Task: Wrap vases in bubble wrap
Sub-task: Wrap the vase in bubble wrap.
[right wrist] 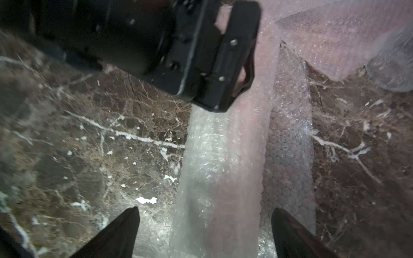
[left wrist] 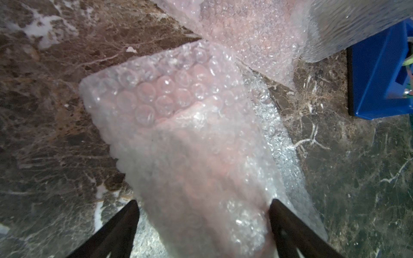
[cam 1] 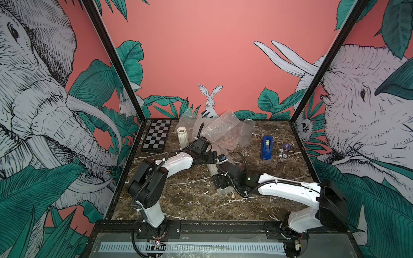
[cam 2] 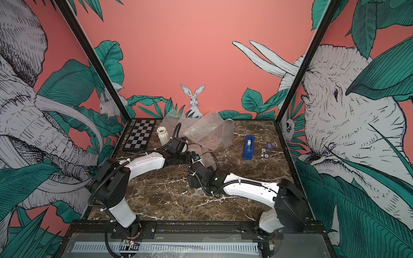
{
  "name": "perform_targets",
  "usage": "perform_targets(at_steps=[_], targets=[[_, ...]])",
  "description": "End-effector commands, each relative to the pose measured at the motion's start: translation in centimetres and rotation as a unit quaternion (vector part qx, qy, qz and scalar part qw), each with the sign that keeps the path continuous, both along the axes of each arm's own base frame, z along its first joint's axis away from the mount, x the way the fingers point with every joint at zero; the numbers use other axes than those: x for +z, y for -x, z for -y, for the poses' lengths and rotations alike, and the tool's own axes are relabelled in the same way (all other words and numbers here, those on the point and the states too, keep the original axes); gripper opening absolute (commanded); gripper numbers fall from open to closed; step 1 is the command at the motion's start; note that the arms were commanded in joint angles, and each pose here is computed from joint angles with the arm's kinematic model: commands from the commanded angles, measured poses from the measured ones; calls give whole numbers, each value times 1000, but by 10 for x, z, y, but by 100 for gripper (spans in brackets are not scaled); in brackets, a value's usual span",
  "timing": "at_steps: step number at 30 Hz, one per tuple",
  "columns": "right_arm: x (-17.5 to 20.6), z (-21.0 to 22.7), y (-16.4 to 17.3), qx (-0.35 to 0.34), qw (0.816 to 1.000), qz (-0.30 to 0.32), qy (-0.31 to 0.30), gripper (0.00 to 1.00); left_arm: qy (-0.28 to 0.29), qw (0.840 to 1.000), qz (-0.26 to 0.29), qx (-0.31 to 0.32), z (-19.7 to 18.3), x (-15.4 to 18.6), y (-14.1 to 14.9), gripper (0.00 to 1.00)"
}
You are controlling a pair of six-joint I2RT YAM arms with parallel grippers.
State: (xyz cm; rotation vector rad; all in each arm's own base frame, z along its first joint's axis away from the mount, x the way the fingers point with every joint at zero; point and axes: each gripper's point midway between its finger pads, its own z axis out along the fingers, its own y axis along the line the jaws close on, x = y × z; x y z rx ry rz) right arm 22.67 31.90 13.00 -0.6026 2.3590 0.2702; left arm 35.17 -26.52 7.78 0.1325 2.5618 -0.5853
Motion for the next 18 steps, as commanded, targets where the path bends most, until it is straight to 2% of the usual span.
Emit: perform_targets(at_steps=[1,6,10,12,18], targets=[[-16,20,-4,-4,993,29,115,92,-37,999,-36,7,-13,-22,14,91],[-35,11,-5,-2,989,23,147,89,-31,999,-37,8,-11,-21,14,91],[-52,7,-1,3,991,-4,134,86,-22,999,-33,9,-9,-14,13,93],[-59,11,0,-5,991,-20,134,88,-8,999,-33,6,-5,-7,13,96],[-74,18,3,-19,994,-63,92,86,24,1000,-10,0,3,30,6,99]])
